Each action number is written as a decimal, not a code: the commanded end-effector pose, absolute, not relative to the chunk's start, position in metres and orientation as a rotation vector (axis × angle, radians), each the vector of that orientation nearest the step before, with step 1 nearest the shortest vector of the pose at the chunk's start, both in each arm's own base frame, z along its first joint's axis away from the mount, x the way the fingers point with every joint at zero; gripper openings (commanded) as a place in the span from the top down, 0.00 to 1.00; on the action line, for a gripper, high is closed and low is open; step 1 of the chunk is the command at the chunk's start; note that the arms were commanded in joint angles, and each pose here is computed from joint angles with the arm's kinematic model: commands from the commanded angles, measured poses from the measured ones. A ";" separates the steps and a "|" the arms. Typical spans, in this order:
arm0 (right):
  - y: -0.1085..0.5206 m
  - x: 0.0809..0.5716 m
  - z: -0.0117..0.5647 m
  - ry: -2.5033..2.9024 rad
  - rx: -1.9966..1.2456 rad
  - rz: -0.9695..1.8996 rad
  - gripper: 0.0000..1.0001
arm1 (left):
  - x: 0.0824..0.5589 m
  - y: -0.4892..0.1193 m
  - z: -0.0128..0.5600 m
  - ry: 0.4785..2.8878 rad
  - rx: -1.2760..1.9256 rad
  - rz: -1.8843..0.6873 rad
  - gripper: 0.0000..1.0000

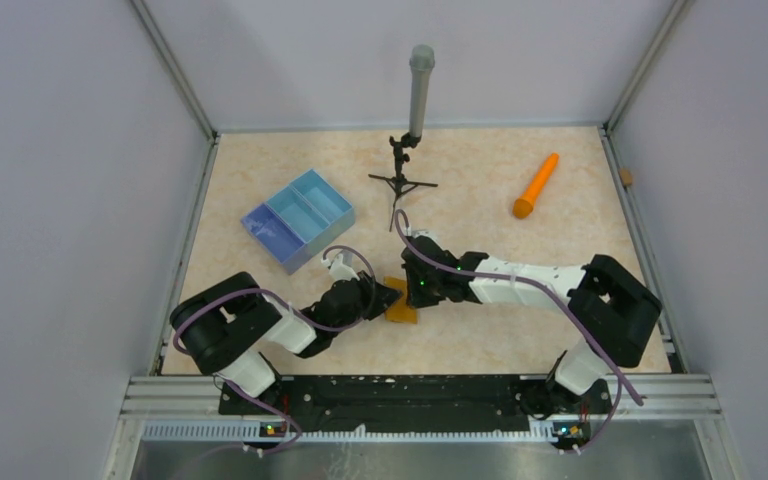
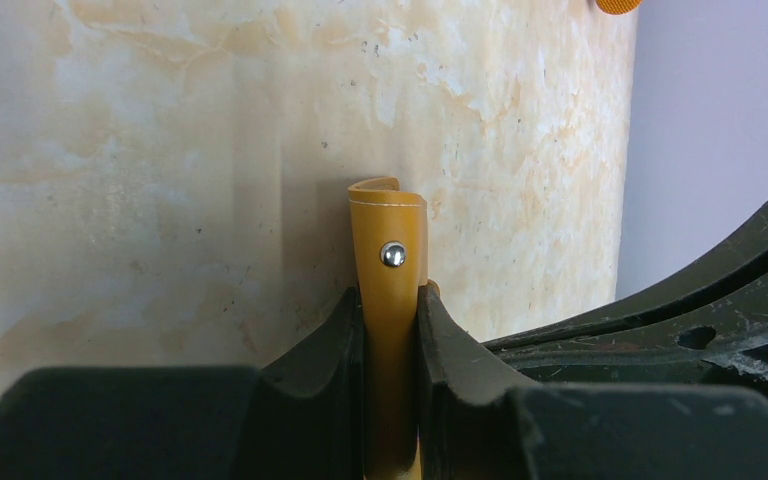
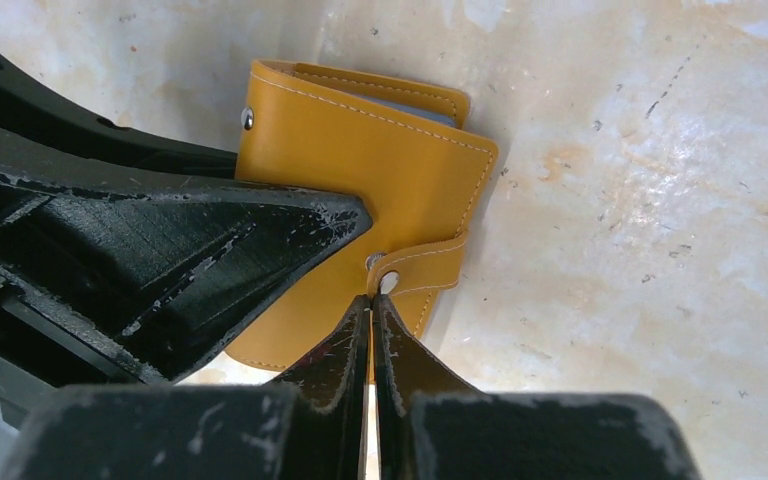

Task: Put the credit cards into the card holder
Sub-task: Close the card holder at the center of the board.

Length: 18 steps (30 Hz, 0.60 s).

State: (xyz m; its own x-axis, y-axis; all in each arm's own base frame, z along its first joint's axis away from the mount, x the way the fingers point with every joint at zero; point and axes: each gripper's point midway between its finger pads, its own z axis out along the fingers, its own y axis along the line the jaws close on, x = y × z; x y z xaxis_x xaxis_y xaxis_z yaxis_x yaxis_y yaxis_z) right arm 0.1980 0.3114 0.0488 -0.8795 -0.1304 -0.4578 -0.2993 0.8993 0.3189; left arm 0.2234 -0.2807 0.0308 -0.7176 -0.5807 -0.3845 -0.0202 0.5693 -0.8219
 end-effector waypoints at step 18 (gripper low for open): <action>0.330 0.204 0.055 2.591 -0.357 0.695 1.00 | 0.178 -0.240 -0.047 2.470 -0.371 -0.809 1.00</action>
State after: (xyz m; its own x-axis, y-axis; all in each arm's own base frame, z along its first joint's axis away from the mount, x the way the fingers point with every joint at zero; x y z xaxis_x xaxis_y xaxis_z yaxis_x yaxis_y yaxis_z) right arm 0.2042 0.3179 0.0505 -0.8738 -0.1384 -0.4662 -0.3293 0.8739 0.3577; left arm 0.2231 -0.2809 0.0305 -0.7191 -0.5781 -0.3855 -0.0180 0.5701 -0.8214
